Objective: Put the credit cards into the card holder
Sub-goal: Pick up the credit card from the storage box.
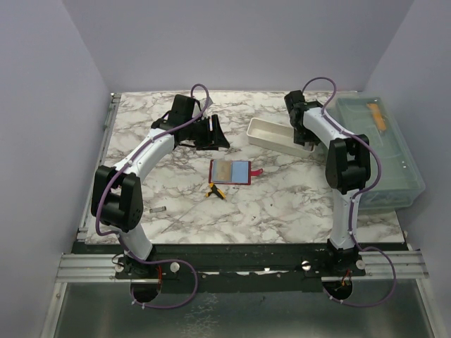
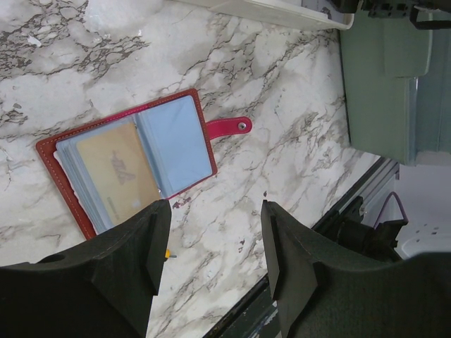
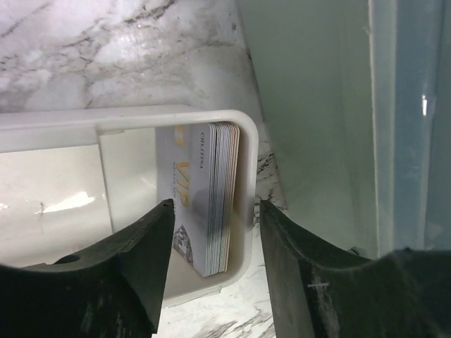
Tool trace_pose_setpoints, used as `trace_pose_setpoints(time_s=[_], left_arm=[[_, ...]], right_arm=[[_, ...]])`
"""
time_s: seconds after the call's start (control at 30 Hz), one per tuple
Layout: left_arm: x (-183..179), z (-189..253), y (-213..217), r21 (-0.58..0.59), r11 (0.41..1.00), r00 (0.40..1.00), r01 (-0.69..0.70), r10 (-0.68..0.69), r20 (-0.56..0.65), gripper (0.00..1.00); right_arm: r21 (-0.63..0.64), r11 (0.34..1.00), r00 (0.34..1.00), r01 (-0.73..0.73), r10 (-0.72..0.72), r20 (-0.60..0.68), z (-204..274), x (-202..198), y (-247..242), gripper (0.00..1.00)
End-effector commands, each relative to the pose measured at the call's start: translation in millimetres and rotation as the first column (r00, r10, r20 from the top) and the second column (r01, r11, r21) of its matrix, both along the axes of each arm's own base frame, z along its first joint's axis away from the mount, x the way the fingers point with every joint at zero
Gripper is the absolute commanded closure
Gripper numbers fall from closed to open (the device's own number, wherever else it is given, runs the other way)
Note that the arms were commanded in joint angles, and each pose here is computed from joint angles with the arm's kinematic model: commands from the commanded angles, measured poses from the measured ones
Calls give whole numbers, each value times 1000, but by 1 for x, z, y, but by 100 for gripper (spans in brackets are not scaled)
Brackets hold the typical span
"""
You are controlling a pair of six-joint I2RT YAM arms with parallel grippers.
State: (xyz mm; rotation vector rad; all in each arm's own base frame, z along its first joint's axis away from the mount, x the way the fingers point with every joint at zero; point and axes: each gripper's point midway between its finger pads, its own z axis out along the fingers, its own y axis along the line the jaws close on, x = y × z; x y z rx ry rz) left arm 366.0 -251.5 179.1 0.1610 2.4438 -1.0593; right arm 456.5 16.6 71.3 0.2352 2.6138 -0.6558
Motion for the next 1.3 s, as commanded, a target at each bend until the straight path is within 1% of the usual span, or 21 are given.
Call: trace_pose_setpoints(time_s=[0.0,0.2,0.3,0.4,0.67,0.77,0.9,1.0,1.13,1.27], left_arm=[[-3,-4,-5,-15,999,1000,31,-31,-6,40],[-4,-4,-6,-16,999,999,34,-34,-6,40],[-4,-3,-6,-18,999,999,34,-34,-6,40],[-4,-4,-6,-18,999,999,35,-35,-8,40],[-4,-4,-6,-20,999,999,35,-35,-9,40],[-4,-4,-6,-20,999,999,35,-35,-8,40],[-5,-3,-6,-22,999,999,38,-38,-7,40],[-5,-3,-6,-22,999,999,39,-39,-8,40],[-5,-3,-7,-24,999,999,41,-41,-9,40],[-6,-3,-8,-27,999,999,44,-45,-12,40]], right_arm=[[-58,998,999,21,-23,-23,-16,-2,-11,45],[-111,993,999,26,-29,-26,-10,0,-18,48],[-133,991,999,20,-24,-30,-3,-1,-21,53],[-124,992,1000,19,-21,-17,5,0,-20,57],[-126,992,1000,19,-22,-20,10,0,-20,62],[-125,992,1000,17,-20,-22,11,1,-19,62],[-120,993,999,9,-13,-34,8,2,-17,52],[-131,991,999,6,-13,-48,4,0,-18,48],[-155,988,997,5,-17,-75,-2,-3,-22,50],[-181,983,997,13,-27,-73,1,-3,-26,57]])
